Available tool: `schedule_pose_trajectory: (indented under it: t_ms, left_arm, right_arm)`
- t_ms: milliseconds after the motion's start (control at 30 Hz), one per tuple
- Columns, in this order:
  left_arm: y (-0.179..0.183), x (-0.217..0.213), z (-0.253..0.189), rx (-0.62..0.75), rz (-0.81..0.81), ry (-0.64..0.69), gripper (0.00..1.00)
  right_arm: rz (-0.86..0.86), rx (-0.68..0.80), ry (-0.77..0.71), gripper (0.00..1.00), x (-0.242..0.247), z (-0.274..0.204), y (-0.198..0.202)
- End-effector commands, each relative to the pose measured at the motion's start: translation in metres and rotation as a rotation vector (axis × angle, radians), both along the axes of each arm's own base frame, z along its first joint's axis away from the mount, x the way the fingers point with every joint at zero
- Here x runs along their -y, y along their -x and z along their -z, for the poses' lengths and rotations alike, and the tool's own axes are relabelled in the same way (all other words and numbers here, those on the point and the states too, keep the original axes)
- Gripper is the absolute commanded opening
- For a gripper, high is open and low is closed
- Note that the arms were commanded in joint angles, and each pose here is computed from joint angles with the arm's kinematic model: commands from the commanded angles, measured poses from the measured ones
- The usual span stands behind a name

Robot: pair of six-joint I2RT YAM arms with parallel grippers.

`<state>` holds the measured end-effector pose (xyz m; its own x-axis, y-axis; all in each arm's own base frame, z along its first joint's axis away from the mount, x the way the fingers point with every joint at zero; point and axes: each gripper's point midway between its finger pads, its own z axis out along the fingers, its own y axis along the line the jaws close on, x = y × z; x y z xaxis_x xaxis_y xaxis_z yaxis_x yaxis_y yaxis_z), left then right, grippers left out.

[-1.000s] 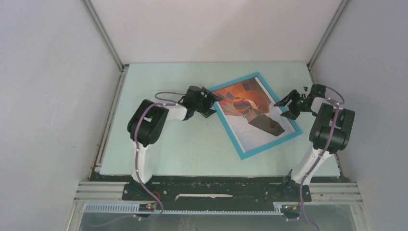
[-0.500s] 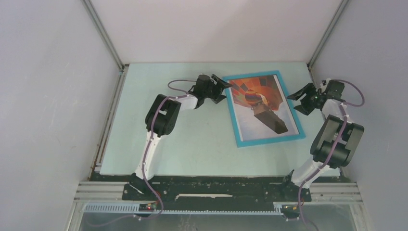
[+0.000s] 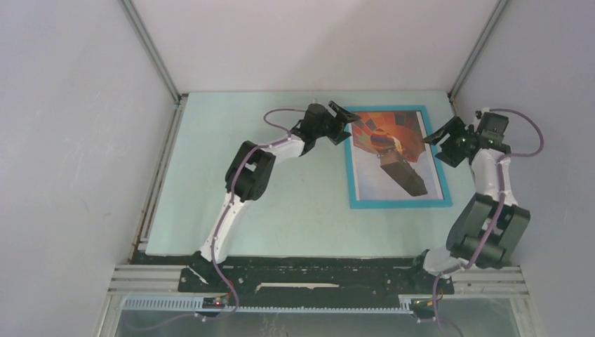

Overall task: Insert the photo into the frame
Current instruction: Adjust the photo frame at the center of the board, then reset both arms

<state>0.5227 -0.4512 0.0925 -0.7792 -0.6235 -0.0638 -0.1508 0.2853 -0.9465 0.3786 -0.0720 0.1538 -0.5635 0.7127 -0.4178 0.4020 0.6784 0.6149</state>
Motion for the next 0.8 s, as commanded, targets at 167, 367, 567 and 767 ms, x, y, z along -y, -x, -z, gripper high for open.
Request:
schedule_pose_trajectory:
  t_ms: [167,367,567,767]
  left_arm:
    - [0.029,-0.030,-0.098,0.129,-0.033,-0.039,0.92]
    - [0.067,-0.122,-0.201,0.395,-0.093,-0.278,0.93]
    - [0.153,-0.199,-0.293,0.660,-0.056,-0.332,0.93]
    - [0.234,-0.271,-0.370,0.965,-0.148,-0.355,0.96]
  right_arm:
    - [-0.256,0.205,0.177,0.81,-0.083,-0.105,0.029]
    - [-0.461,0.382,0.184,0.85,-0.159,-0.168,0.083]
    - [-0.594,0.591,0.134,0.89,-0.195,-0.237,0.152]
    - [-0.553,0.775,0.201,1.00,-0.186,-0.300,0.208]
